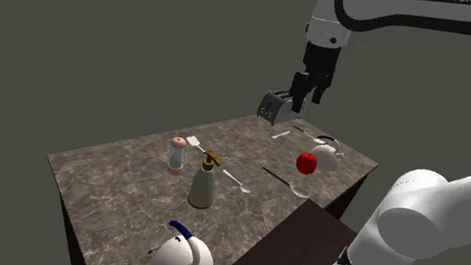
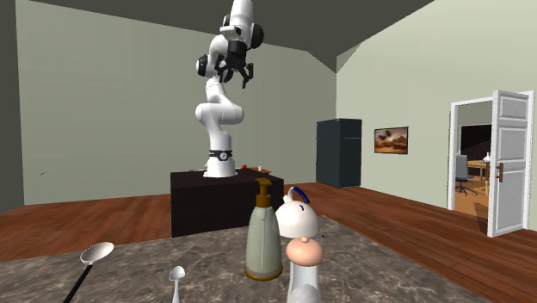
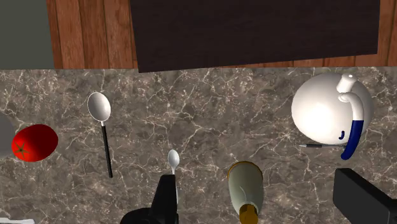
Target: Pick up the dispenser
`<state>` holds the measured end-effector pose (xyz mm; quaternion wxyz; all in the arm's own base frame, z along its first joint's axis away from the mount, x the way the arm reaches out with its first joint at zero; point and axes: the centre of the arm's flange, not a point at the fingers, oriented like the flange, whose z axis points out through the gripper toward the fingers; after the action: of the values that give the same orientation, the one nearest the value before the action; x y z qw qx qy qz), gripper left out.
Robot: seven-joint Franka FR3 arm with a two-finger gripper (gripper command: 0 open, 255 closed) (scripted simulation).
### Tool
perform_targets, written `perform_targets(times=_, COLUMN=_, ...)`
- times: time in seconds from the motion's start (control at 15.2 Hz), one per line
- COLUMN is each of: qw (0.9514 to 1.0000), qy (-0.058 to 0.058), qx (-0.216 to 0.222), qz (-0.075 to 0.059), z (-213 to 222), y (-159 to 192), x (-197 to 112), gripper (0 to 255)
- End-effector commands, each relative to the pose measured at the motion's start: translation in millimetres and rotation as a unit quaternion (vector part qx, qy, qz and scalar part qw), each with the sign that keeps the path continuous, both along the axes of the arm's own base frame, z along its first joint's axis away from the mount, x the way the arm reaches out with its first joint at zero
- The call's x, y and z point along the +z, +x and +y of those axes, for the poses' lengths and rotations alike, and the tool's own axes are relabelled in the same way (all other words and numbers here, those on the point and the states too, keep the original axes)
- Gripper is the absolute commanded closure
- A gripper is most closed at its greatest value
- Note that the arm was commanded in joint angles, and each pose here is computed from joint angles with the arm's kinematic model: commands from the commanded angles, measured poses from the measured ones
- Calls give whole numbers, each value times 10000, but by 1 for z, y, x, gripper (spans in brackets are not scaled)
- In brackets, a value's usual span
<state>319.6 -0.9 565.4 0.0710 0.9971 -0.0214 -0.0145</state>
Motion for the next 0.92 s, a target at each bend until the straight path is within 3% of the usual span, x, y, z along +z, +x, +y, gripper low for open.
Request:
perform_targets(times=0.0, qw=10000, qy=0, qx=0, qz=0, z=0, y=0, x=0, gripper=0)
perform_targets(times=0.86, qw=9996, qy=203, qx=186, qz=-65, z=-11, y=108, x=-131, gripper=0)
